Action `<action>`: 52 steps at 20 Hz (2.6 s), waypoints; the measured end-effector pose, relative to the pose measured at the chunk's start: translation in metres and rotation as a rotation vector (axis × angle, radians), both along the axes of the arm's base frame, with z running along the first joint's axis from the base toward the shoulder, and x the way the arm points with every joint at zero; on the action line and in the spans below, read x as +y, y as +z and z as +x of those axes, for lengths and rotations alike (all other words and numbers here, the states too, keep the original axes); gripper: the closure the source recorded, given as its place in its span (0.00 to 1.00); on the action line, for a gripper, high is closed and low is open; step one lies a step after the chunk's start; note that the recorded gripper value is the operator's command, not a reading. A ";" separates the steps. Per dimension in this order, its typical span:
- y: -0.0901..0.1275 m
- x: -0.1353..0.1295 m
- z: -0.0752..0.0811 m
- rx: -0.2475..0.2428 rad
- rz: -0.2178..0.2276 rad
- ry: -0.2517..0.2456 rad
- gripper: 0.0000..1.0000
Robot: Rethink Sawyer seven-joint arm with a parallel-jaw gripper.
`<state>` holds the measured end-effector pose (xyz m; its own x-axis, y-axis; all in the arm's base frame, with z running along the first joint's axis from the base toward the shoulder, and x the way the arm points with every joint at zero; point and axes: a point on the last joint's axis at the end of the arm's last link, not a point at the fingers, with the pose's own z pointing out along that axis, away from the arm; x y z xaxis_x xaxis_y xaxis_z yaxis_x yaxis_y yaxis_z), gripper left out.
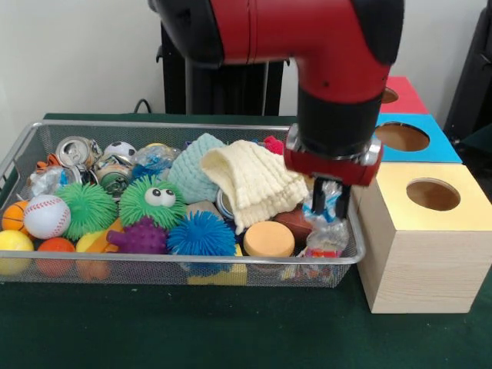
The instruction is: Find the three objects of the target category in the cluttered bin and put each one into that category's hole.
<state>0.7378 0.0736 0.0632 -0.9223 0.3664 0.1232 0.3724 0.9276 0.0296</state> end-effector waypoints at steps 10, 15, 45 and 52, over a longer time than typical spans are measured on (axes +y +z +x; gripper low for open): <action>0.097 0.008 0.028 -0.051 0.026 -0.007 1.00; 0.120 0.007 0.035 -0.086 0.041 -0.014 1.00; 0.187 0.038 -0.046 -0.050 -0.014 0.080 1.00; 0.190 0.056 -0.054 -0.050 -0.018 0.107 1.00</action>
<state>0.6838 0.1299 0.2537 -0.9612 0.2667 0.0707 0.2693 0.9626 0.0287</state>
